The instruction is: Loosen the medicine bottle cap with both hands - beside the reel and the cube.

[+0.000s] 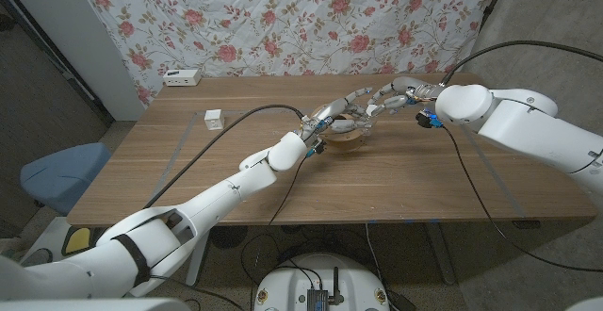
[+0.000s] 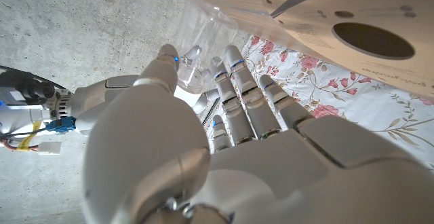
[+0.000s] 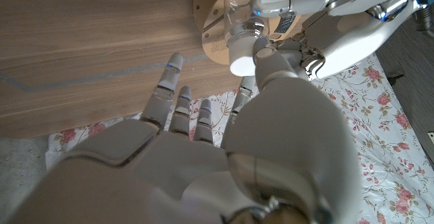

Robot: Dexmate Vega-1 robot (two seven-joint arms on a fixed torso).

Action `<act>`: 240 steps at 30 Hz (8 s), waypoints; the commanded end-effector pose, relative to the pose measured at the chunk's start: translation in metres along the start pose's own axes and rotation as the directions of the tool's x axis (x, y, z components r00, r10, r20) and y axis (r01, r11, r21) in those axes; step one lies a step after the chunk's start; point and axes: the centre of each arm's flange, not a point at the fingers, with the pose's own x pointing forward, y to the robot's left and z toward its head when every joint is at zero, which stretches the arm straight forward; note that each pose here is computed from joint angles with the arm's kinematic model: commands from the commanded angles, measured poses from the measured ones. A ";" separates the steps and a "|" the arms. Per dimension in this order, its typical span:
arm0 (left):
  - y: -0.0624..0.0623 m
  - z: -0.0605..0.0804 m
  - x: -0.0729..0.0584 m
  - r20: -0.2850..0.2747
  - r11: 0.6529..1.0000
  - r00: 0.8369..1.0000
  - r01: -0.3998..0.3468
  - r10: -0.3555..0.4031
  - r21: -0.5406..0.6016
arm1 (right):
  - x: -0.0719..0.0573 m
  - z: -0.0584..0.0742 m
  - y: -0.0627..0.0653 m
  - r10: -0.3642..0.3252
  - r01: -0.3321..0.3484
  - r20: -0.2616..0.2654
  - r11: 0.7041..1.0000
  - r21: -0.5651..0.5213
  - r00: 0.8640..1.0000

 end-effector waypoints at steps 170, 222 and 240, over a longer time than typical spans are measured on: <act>0.002 -0.003 0.001 0.061 0.998 0.997 -0.050 0.048 0.027 | 0.000 0.005 -0.005 0.015 -0.013 -0.114 1.000 0.021 0.993; 0.001 -0.005 0.001 0.049 0.999 0.998 -0.037 0.036 0.020 | -0.001 0.011 0.000 -0.060 0.061 -0.099 0.998 0.011 0.993; 0.002 -0.006 0.002 0.047 0.999 0.998 -0.033 0.032 0.019 | -0.003 0.012 0.001 -0.090 0.092 -0.095 0.996 0.010 0.991</act>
